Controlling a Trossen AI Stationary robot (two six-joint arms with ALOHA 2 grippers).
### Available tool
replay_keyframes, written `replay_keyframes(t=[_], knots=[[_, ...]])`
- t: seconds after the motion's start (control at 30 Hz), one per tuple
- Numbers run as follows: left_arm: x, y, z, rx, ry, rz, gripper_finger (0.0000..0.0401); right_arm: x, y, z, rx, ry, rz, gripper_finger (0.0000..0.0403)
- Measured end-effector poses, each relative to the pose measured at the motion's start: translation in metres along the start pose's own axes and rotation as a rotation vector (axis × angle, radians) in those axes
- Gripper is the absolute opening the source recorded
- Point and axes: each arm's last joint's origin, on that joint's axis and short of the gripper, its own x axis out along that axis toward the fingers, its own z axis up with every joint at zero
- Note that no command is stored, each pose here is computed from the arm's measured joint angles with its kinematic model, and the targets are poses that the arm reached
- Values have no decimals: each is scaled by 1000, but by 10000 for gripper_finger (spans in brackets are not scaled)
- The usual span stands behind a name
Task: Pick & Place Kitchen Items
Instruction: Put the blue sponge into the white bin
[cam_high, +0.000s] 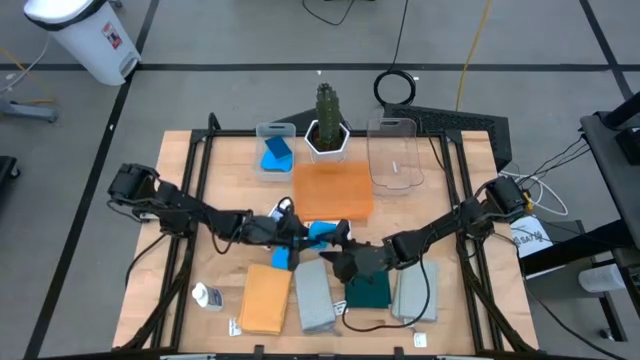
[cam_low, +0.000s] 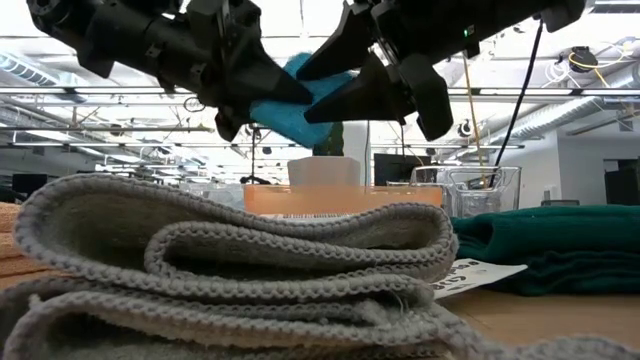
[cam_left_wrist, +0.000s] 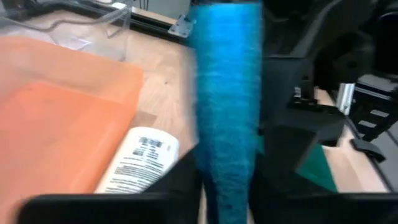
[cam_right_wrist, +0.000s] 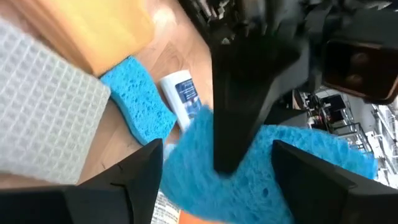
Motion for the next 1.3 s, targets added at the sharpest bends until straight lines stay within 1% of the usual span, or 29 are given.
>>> replay_keyframes(t=[0.03, 0.07, 0.1, 0.23, 0.33, 0.4, 0.5, 0.63, 0.7, 0.77, 0.9, 1.03, 1.2, 1.3], knots=[[0, 1, 0, 11, -1, 3, 49, -1, 0, 1, 16, -7, -4, 267], [0, 2, 1, 16, -2, 7, 27, -1, 0, 3, 37, -17, -10, 267], [1, 4, 1, 17, -2, 14, 19, -2, 0, 5, 62, -30, -14, 267], [2, 11, 3, 11, -5, 39, 21, -13, -2, 15, 168, -79, -15, 267], [3, 15, 4, 8, -6, 51, 9, -25, -8, 24, 294, -128, -13, 263], [3, 16, 5, 5, -7, 55, 12, -36, -14, 30, 375, -160, -6, 258], [3, 16, 5, 6, -7, 55, 15, -50, -24, 38, 478, -243, 65, 251], [3, 16, 5, 6, -7, 55, 8, -66, -37, 40, 621, -384, 251, 239], [3, 16, 5, 6, -7, 55, 12, -72, -43, 37, 676, -452, 330, 231], [3, 16, 5, 5, -7, 55, 13, -76, -47, 32, 720, -519, 383, 222], [3, 16, 5, 9, -7, 55, 8, -84, -48, 20, 771, -642, 417, 204], [3, 16, 5, 8, -7, 54, 14, -93, -45, 3, 813, -786, 444, 190], [3, 16, 5, 13, -8, 54, 7, -103, -43, -16, 865, -989, 533, 173], [3, 17, 5, 13, -12, 54, 13, -105, -45, -23, 902, -1042, 587, 163]])
